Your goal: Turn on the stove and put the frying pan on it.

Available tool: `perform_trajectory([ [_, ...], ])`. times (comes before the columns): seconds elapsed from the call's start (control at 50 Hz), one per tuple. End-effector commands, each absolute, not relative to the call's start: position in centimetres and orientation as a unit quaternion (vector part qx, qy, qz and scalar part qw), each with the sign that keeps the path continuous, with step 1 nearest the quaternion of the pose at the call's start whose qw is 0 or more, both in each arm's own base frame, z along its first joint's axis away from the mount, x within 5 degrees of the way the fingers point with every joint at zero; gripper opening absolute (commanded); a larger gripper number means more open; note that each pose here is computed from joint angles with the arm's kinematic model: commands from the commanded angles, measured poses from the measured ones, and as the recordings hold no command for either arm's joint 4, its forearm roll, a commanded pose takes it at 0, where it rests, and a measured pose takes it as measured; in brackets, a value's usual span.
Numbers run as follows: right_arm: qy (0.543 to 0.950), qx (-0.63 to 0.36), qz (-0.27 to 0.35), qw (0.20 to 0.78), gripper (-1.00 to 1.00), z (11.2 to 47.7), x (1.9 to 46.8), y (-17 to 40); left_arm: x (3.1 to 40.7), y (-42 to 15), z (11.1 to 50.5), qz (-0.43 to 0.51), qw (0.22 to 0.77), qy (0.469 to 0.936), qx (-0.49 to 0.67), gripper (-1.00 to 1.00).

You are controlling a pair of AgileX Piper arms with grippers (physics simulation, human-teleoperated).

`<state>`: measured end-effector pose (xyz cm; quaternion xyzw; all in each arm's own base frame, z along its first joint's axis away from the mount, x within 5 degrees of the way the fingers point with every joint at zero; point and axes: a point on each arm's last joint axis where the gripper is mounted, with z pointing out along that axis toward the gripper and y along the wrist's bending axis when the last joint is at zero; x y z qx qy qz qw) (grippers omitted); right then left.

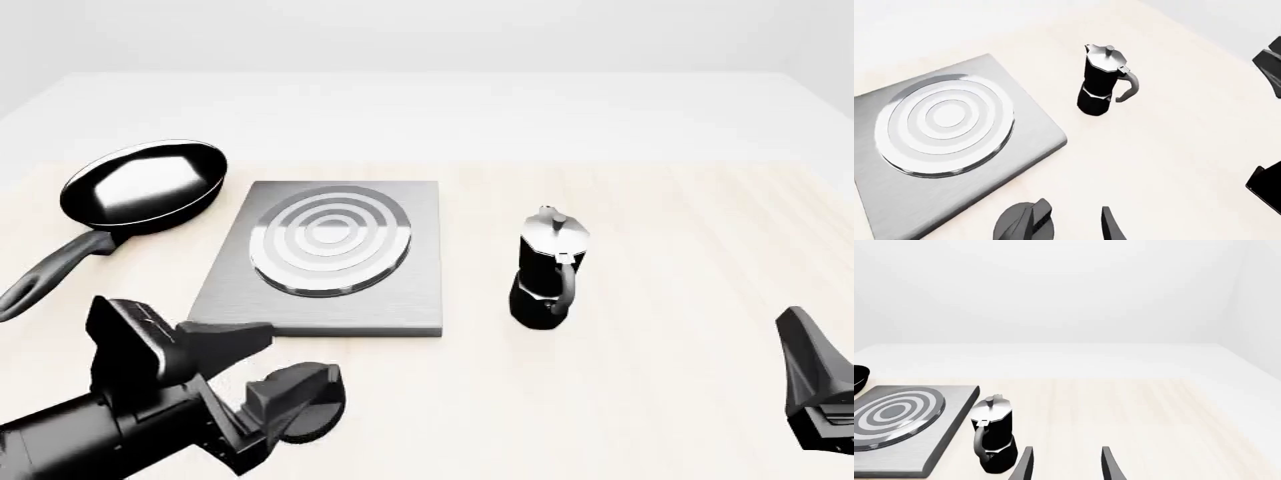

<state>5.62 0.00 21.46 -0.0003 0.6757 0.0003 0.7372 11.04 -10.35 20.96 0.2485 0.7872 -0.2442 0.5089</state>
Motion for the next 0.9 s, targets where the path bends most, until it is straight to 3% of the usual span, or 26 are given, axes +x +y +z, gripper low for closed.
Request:
perform_trajectory([
  [0.02, 0.676, 0.000, 0.000, 0.737, 1.00, 21.5, 5.6, 0.0, 9.8, -8.1, 24.9, -0.215, 0.543, 0.771, 0.253, 1.00],
  [0.9, 0.676, 0.000, 0.000, 0.737, 1.00, 21.5, 5.6, 0.0, 9.6, -5.0, 29.5, -0.112, 0.573, 0.779, 0.229, 1.00],
])
